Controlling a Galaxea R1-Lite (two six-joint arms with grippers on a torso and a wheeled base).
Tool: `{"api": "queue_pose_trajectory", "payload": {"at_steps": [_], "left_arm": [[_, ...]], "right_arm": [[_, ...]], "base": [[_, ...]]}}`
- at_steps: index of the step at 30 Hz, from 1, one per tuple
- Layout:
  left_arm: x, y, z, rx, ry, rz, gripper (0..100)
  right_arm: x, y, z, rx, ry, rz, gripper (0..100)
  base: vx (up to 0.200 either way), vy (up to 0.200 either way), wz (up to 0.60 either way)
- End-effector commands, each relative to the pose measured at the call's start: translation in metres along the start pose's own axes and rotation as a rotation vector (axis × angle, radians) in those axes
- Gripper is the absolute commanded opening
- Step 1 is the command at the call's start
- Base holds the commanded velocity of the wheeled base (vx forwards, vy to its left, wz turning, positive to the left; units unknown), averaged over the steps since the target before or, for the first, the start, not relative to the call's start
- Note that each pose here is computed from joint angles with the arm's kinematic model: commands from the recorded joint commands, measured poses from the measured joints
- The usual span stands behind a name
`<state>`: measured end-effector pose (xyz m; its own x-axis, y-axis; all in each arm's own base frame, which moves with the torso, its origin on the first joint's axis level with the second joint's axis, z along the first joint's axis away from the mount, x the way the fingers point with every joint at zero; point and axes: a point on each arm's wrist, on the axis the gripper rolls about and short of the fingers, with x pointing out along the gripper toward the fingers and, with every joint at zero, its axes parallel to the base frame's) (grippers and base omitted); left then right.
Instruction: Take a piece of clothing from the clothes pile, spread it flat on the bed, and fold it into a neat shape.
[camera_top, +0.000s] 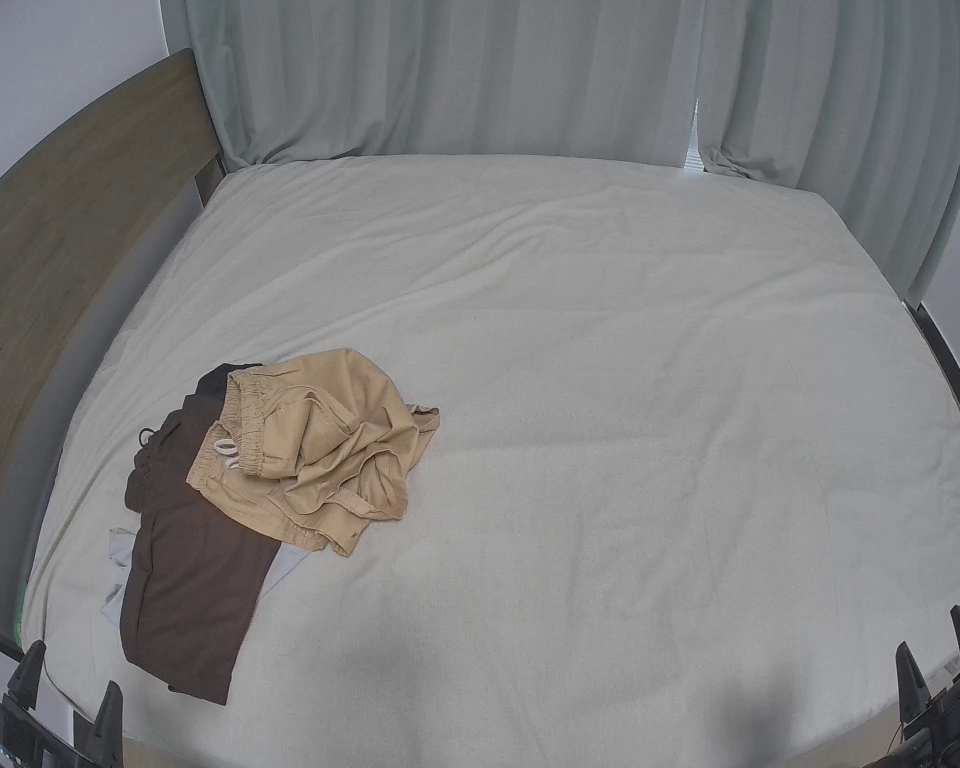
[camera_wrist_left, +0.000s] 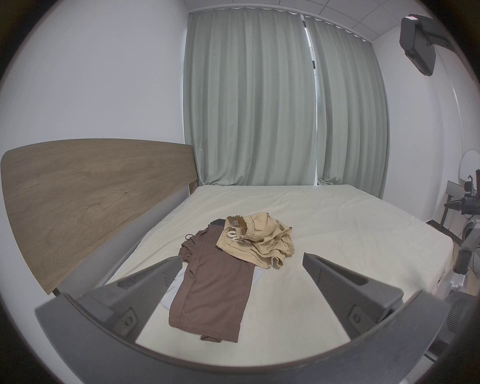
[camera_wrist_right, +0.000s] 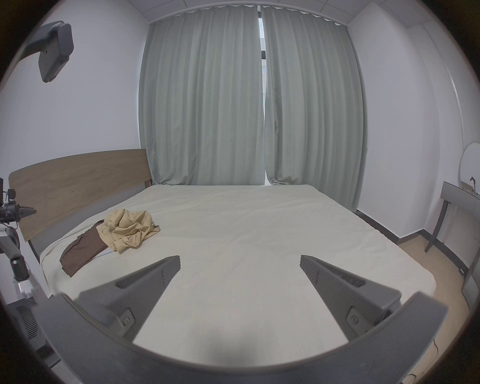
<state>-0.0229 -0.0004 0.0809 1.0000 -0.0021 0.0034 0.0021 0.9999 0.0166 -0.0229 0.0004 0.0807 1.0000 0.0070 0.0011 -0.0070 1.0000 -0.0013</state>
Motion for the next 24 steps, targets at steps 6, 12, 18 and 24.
{"api": "queue_pose_trajectory", "payload": {"at_steps": [6, 12, 18, 24], "left_arm": [[0.000, 0.000, -0.005, 0.014, 0.003, -0.010, 100], [0.000, 0.000, -0.003, 0.007, -0.012, -0.010, 100], [0.000, 0.000, 0.037, 0.001, -0.170, -0.010, 100], [0.006, 0.001, 0.033, -0.031, -0.090, -0.097, 100]], "right_arm": [[0.000, 0.000, -0.005, 0.000, 0.001, -0.001, 100], [0.000, 0.000, -0.005, 0.000, 0.001, -0.001, 100], [0.000, 0.000, -0.005, 0.001, 0.001, -0.001, 100], [0.000, 0.000, -0.005, 0.001, 0.001, 0.001, 100]], "base": [[0.000, 0.000, 0.00], [0.000, 0.000, 0.00], [0.000, 0.000, 0.00], [0.000, 0.000, 0.00]]}}
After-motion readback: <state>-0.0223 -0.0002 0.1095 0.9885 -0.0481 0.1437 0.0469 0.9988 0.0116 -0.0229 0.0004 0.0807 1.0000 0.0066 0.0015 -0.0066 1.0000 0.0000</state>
